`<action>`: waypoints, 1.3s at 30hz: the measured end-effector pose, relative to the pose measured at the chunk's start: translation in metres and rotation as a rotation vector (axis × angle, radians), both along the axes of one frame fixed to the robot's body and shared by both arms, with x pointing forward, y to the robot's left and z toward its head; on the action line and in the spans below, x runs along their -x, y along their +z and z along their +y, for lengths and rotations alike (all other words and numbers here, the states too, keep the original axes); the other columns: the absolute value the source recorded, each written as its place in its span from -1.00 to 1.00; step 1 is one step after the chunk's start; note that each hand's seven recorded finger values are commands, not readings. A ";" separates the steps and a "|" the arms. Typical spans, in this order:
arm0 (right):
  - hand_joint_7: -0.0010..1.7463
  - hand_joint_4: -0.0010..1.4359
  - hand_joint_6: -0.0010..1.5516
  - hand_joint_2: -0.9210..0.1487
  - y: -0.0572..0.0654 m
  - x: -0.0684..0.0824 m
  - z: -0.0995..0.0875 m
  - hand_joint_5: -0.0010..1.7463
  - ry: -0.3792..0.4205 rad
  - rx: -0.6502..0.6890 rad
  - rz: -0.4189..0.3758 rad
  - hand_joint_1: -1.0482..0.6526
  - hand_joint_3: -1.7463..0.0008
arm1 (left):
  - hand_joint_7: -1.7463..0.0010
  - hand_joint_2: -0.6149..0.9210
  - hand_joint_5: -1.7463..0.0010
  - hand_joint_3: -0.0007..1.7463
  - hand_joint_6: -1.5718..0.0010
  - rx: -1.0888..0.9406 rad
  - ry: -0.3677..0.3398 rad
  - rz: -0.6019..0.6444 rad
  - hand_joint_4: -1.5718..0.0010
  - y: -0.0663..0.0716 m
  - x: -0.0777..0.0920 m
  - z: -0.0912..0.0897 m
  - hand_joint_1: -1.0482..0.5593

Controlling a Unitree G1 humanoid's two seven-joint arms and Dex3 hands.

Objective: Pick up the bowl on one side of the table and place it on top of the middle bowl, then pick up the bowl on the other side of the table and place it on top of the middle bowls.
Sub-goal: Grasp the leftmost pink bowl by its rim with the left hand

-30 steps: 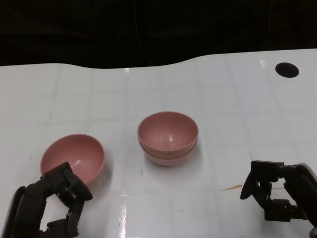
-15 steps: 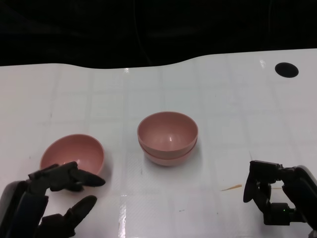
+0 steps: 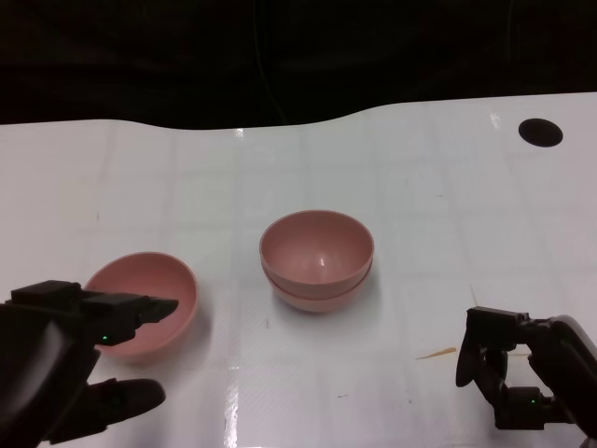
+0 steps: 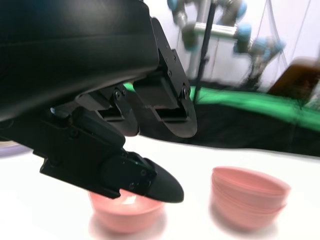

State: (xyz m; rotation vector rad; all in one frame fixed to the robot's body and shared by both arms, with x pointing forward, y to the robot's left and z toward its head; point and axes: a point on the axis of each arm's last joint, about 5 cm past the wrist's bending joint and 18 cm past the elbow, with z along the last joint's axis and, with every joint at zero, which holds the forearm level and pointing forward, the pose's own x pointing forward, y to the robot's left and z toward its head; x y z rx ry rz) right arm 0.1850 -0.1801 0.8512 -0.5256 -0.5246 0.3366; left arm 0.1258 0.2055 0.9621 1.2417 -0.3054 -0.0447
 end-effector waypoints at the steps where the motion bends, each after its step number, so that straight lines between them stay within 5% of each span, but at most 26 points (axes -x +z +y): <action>1: 0.85 0.21 -0.08 -0.15 0.000 0.000 0.000 1.00 -0.001 0.001 0.000 0.10 -0.48 | 1.00 0.99 0.89 -0.98 0.02 -0.039 0.010 0.007 0.11 0.005 -0.002 0.000 -0.77; 5: 0.84 0.22 -0.07 -0.13 0.000 0.000 0.001 1.00 0.007 0.012 -0.003 0.10 -0.51 | 1.00 0.98 0.92 -0.99 0.03 -0.095 0.021 0.000 0.10 0.017 -0.007 -0.005 -0.77; 23: 0.82 0.22 -0.06 -0.15 0.000 -0.001 0.005 1.00 0.018 0.016 -0.009 0.10 -0.49 | 1.00 0.96 0.99 -1.00 0.08 -0.160 0.035 0.050 0.12 0.021 -0.021 -0.010 -0.78; 39: 0.85 0.22 -0.07 -0.16 0.001 -0.001 0.008 1.00 0.029 0.030 -0.024 0.09 -0.49 | 1.00 0.97 1.00 -1.00 0.10 -0.171 0.039 0.195 0.15 -0.012 -0.049 -0.013 -0.77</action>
